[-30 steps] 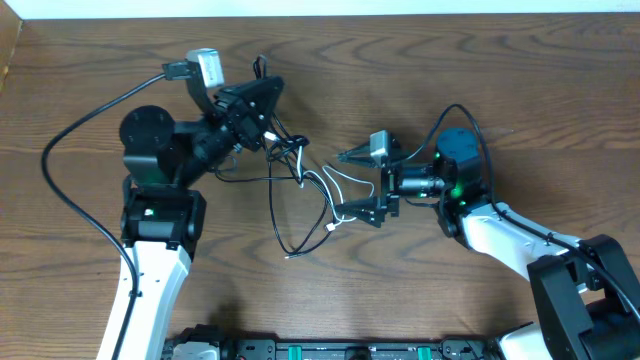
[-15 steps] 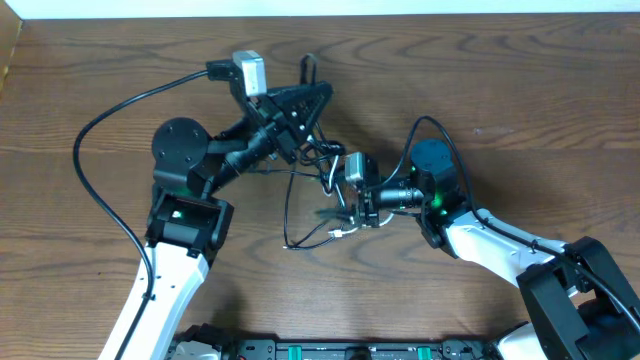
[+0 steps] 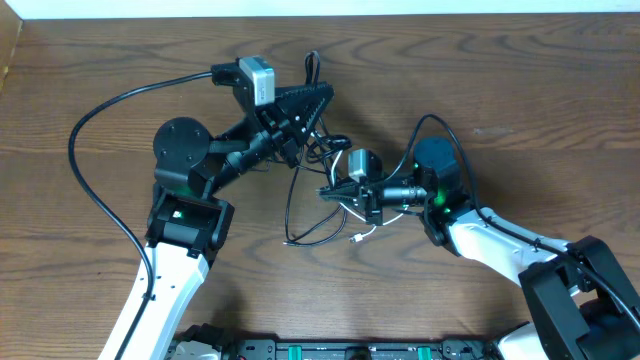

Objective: Untangle cables

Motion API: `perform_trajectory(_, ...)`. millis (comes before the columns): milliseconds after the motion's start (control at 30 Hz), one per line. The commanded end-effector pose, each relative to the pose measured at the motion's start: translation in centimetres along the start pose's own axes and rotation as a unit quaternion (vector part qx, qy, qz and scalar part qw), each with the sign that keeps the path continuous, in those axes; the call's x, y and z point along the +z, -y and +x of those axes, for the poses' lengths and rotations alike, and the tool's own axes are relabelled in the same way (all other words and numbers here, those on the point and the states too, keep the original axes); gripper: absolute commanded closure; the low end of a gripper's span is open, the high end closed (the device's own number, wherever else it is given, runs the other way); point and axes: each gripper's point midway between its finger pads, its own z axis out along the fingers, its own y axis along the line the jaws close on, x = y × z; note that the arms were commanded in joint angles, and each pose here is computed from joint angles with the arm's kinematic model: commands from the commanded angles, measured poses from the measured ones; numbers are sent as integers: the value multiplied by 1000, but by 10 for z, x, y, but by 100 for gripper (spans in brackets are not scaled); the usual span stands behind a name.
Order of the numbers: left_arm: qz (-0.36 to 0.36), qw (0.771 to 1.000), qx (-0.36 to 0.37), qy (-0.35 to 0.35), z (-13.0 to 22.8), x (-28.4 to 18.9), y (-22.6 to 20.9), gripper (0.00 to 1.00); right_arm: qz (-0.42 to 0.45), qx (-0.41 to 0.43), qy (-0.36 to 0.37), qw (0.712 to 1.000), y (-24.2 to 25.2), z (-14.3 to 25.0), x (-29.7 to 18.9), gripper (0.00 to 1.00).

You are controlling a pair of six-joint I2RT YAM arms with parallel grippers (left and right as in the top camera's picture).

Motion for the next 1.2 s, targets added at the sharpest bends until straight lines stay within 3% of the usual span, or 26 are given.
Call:
perform_trajectory(0,-37,998,48,13,-12,-1,-8,92,-31,3,6,1000,-6,0,-8,99)
perform_trajectory(167,-160,987,9,0,3,-10,-54,92,-89,-7,28,996,-18,-9,-25,99)
perform_trajectory(333,-270,963,-16,-23,22,-28,-92,92,-98,40,39,994,-13,-19,-45,99)
perform_trajectory(533,-335,940,-33,-56,43,-44,-113,92,-114,83,43,989,-11,-32,-69,99)
perform_trajectory(700,-351,927,-15,-129,75,-53,-121,92,-94,131,45,986,0,-37,-82,99)
perform_trajectory(867,-407,897,-11,-175,98,-71,-142,92,-77,179,46,980,8,-41,-97,99)
perform_trajectory(1000,-423,884,-17,-196,111,-75,-152,71,-77,174,49,981,6,-50,-99,99)
perform_trajectory(1100,-423,882,-22,-207,120,-73,-156,33,-80,173,50,980,2,-56,-99,99)
perform_trajectory(1167,-418,882,-33,-215,127,-70,-158,26,-80,170,51,981,0,-60,-100,99)
